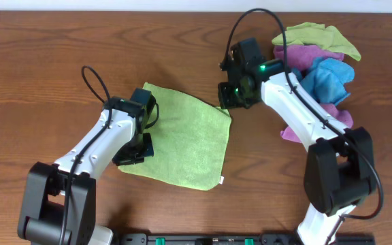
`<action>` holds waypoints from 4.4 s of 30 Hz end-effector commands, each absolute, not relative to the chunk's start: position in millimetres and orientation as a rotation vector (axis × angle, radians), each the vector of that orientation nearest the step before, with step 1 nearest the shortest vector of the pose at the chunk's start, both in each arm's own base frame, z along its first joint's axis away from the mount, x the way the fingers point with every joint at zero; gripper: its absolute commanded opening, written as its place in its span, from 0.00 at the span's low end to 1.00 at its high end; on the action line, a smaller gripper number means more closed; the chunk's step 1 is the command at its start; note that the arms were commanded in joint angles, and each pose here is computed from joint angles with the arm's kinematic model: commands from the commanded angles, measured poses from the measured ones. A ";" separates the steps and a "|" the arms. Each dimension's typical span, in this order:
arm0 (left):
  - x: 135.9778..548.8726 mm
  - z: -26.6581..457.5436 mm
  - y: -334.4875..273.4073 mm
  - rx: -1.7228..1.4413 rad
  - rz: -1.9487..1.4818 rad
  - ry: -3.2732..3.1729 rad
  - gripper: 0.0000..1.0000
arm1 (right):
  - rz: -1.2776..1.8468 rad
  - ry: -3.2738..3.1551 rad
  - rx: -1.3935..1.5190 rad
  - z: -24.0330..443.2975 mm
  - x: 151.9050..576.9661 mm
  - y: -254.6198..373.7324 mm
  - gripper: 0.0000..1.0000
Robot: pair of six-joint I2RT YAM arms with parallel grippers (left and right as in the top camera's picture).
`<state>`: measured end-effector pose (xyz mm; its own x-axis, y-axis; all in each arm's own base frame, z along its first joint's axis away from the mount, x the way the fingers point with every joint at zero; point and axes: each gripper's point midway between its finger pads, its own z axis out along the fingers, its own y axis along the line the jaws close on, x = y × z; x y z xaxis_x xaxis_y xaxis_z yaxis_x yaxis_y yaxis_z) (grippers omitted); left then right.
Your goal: Fold the cloth
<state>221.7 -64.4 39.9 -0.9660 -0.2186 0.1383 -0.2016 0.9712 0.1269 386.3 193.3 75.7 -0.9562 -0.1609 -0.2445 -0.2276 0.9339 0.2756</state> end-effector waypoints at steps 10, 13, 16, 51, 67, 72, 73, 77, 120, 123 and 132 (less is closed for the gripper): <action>223.8 35.7 -62.5 0.299 -0.187 -2.982 0.06 | 0.381 2.962 -0.284 21.2 355.7 187.4 0.01; 223.7 35.7 -62.9 0.299 -0.184 -2.981 0.06 | 0.390 2.941 -0.314 20.1 355.5 196.1 0.02; 223.5 35.7 -63.0 0.299 -0.182 -2.980 0.06 | 0.396 2.931 -0.345 12.0 354.5 204.9 0.02; 227.8 34.5 -68.8 0.304 -0.135 -2.995 0.06 | 0.291 2.719 -0.518 37.6 421.0 224.4 0.35; 226.8 34.4 -73.6 0.306 -0.095 -2.987 0.06 | 0.028 2.783 -0.216 21.1 427.8 184.7 0.02; 226.9 34.3 -73.5 0.306 -0.095 -2.987 0.06 | 0.017 2.817 -0.217 3.5 424.8 184.1 0.01; 226.8 34.4 -73.6 0.306 -0.095 -2.987 0.06 | 0.021 2.826 -0.217 2.1 422.9 184.8 0.01; 226.7 34.4 -73.5 0.306 -0.095 -2.987 0.06 | 0.051 2.889 -0.235 -2.4 405.7 192.2 0.02; 230.3 33.6 -80.8 0.306 -0.035 -2.995 0.06 | 0.262 2.791 -0.162 52.6 436.2 196.8 0.02; 230.3 33.7 -80.7 0.306 -0.035 -2.995 0.06 | 0.249 2.812 -0.161 41.2 435.8 196.1 0.02; 230.3 33.7 -80.7 0.306 -0.035 -2.995 0.06 | 0.223 2.870 -0.161 17.3 429.6 193.2 0.02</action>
<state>234.5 -80.3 36.3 -0.9699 -0.2176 0.1096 -0.2149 0.9760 0.0355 427.6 195.2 20.7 -0.9592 -0.0892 -0.2683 -0.1305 0.9815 0.1403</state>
